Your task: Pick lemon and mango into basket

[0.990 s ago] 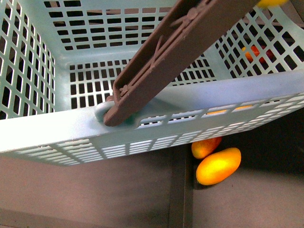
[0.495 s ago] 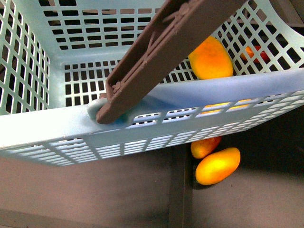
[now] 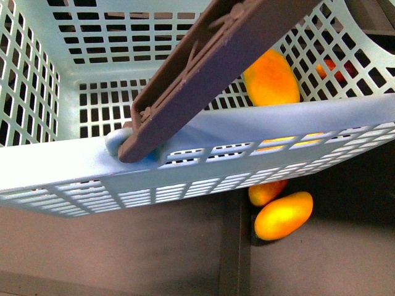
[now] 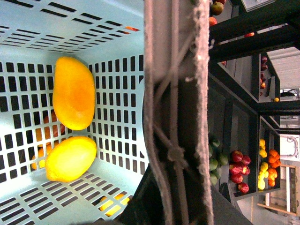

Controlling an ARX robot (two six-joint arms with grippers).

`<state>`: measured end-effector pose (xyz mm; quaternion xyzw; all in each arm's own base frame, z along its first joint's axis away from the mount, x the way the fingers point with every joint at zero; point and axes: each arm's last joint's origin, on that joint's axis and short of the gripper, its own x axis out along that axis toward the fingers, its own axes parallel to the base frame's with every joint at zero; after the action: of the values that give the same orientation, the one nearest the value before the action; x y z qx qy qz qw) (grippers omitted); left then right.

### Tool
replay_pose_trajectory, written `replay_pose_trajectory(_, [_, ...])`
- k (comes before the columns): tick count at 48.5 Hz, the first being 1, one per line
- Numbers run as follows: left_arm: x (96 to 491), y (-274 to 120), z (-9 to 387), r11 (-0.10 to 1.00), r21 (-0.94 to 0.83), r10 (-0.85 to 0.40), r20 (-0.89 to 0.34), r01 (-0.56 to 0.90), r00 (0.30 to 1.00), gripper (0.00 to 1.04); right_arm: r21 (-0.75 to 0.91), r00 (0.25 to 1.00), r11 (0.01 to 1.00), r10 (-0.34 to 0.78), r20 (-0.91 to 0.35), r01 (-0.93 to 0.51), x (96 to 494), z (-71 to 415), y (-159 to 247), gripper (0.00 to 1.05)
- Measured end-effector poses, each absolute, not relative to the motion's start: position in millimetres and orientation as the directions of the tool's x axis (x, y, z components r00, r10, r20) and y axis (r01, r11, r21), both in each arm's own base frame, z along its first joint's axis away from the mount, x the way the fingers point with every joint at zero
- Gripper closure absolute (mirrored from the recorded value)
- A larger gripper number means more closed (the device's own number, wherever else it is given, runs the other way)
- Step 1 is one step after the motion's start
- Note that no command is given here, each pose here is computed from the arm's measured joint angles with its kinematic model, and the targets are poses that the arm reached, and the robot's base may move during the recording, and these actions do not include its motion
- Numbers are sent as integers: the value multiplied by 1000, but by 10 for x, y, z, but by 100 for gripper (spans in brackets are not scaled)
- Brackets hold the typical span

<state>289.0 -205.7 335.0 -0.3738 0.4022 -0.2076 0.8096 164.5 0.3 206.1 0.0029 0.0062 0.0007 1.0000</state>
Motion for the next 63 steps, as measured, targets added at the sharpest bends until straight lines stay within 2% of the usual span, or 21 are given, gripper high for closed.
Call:
replay_pose_trajectory(27, [2890,-2057,3350,634,-772,-637,-496,36,590,100,6,1000,1000,2,-9,-1,1287,1769,2,103])
replay_pose_trajectory(63, [2890,-2057,3350,634,-772,-637,-496,36,590,100,6,1000,1000,1,18,-1,1115,1724,2,103])
